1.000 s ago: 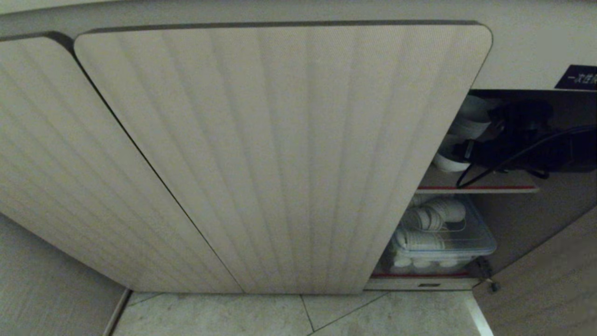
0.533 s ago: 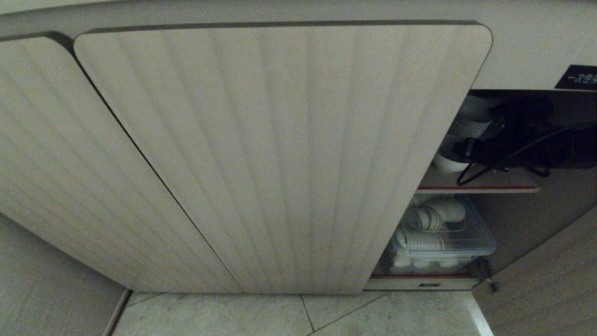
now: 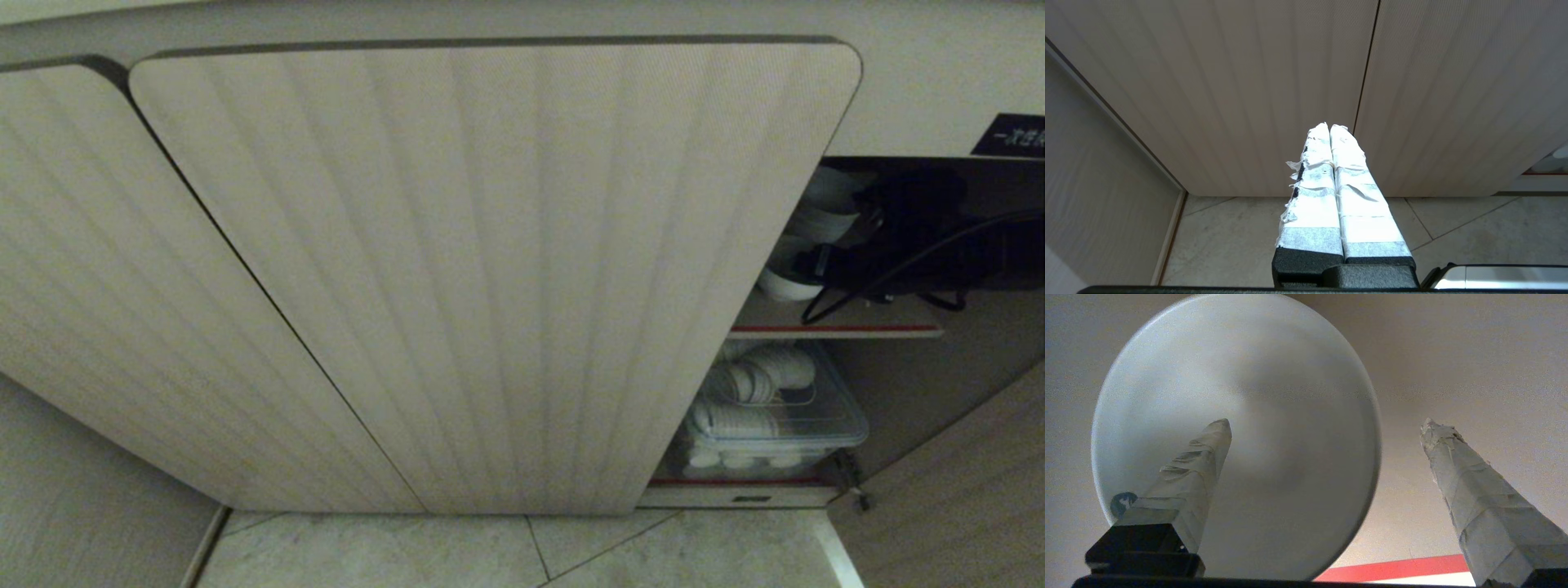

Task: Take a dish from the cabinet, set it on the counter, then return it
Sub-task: Take the bowl from the cabinet

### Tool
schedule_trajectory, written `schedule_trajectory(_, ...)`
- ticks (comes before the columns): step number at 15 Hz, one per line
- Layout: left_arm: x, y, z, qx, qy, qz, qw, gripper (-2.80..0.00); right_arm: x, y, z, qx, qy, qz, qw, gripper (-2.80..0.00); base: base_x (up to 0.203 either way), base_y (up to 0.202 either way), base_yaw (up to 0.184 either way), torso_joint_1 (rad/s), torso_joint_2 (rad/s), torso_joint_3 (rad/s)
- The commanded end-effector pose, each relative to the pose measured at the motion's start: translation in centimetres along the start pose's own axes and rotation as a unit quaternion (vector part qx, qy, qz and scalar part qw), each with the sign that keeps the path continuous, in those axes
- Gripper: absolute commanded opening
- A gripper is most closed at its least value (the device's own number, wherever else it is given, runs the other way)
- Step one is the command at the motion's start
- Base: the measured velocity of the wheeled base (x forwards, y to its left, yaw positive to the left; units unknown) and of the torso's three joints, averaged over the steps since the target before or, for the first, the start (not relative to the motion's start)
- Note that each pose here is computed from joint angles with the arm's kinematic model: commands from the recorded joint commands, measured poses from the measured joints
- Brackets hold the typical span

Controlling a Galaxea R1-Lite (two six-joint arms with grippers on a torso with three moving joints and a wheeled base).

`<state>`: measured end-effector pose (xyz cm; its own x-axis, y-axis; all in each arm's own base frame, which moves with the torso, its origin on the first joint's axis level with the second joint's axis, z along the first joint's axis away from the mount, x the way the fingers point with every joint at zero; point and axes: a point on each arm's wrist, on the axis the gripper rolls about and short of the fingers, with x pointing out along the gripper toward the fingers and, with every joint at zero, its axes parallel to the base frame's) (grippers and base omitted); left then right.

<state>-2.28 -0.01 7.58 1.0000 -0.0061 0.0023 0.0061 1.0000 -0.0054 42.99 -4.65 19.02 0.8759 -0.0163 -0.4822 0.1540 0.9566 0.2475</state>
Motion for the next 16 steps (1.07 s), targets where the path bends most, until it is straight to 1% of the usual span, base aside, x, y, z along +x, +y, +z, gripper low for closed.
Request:
schedule_trajectory(1, 0.00, 0.00, 0.00, 0.000, 0.000, 0.000, 1.0000, -2.80, 0.07, -0.01, -0.03, 0.001, 0.001, 0.000, 1.000, 0.00, 0.000, 0.000, 0.000, 0.000, 0.00, 0.000)
schedule_trajectory(5, 0.00, 0.00, 0.00, 0.000, 0.000, 0.000, 1.0000, -2.80, 0.03, 0.01, 0.07, 0.001, 0.005, -0.002, 1.000, 0.00, 0.000, 0.000, 0.000, 0.000, 0.00, 0.000)
schedule_trajectory(6, 0.00, 0.00, 0.00, 0.000, 0.000, 0.000, 1.0000, -2.80, 0.16, -0.04, -0.08, 0.002, 0.012, -0.003, 1.000, 0.00, 0.000, 0.000, 0.000, 0.000, 0.00, 0.000)
schedule_trajectory(15, 0.00, 0.00, 0.00, 0.000, 0.000, 0.000, 1.0000, -2.80, 0.28, 0.04, 0.00, 0.000, 0.010, -0.003, 1.000, 0.00, 0.000, 0.000, 0.000, 0.000, 0.00, 0.000)
schedule_trajectory(16, 0.00, 0.00, 0.00, 0.000, 0.000, 0.000, 1.0000, -2.80, 0.28, -0.02, 0.00, 0.000, 0.011, -0.003, 1.000, -2.80, 0.000, 0.000, 0.000, 0.000, 0.00, 0.000)
